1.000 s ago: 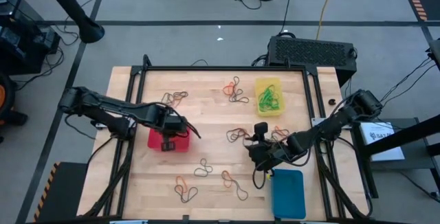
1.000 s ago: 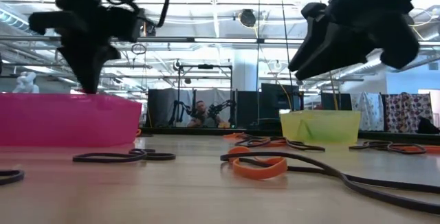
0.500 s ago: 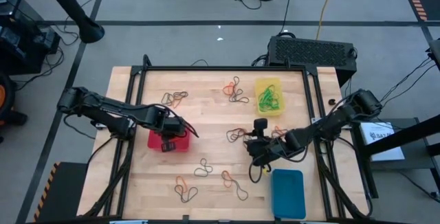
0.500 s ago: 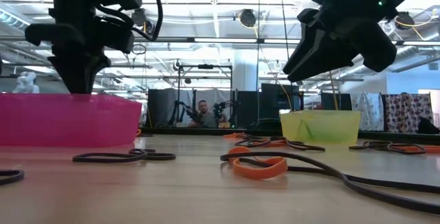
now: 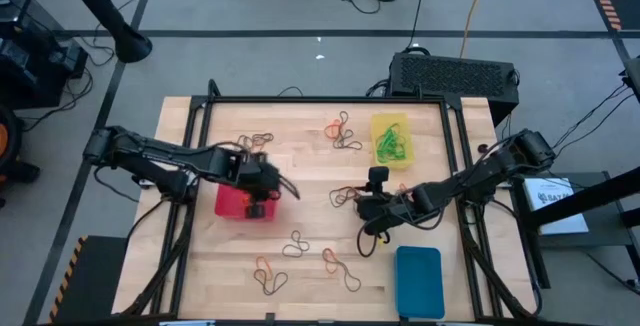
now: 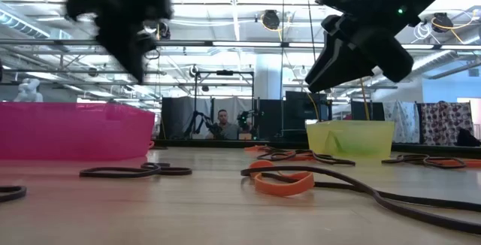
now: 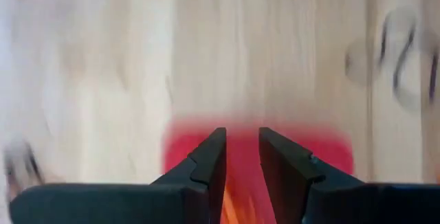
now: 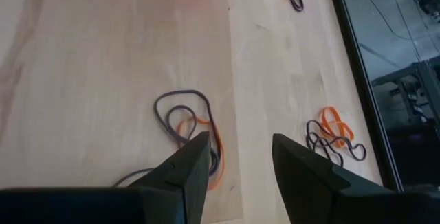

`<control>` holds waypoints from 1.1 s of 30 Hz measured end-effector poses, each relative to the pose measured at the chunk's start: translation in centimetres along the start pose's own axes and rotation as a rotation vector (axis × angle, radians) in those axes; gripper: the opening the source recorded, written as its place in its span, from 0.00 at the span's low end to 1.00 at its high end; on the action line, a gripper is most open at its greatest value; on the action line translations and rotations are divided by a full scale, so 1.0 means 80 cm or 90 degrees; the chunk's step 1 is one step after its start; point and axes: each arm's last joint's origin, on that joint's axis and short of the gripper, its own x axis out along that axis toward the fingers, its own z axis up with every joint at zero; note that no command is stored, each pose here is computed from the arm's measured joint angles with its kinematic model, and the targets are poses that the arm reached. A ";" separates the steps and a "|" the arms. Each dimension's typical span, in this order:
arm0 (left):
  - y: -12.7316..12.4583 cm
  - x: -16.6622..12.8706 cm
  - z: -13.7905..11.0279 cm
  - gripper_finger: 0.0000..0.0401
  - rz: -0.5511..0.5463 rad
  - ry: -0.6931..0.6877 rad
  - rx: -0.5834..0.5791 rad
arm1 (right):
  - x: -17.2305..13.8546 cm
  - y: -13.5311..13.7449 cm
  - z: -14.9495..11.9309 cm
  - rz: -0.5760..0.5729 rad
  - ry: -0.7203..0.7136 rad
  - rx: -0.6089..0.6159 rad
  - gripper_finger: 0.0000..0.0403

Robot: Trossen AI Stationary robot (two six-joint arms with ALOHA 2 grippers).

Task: Sort rubber bands into baskets
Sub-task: Put the orange rubber band into the pink bin

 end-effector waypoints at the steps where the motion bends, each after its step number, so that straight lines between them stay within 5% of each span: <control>1: 0.007 0.002 0.009 0.23 0.002 -0.039 0.006 | 0.001 -0.001 0.000 -0.002 0.001 0.003 0.37; 5: 0.049 0.027 0.033 0.20 -0.016 -0.120 0.004 | 0.003 -0.004 0.000 -0.005 0.003 0.020 0.37; 11: 0.142 0.081 0.053 0.17 0.063 -0.204 -0.063 | 0.007 -0.003 -0.009 -0.008 0.012 0.058 0.37; 15: 0.194 0.112 0.073 0.17 0.007 -0.198 -0.063 | 0.011 0.000 -0.024 -0.009 0.030 0.083 0.37; 24: 0.268 0.165 0.139 0.17 -0.080 -0.061 -0.021 | 0.015 -0.003 -0.030 -0.017 0.040 0.083 0.37; 33: 0.299 0.187 0.157 0.17 -0.079 0.058 0.048 | 0.011 0.003 -0.031 -0.007 0.042 0.094 0.37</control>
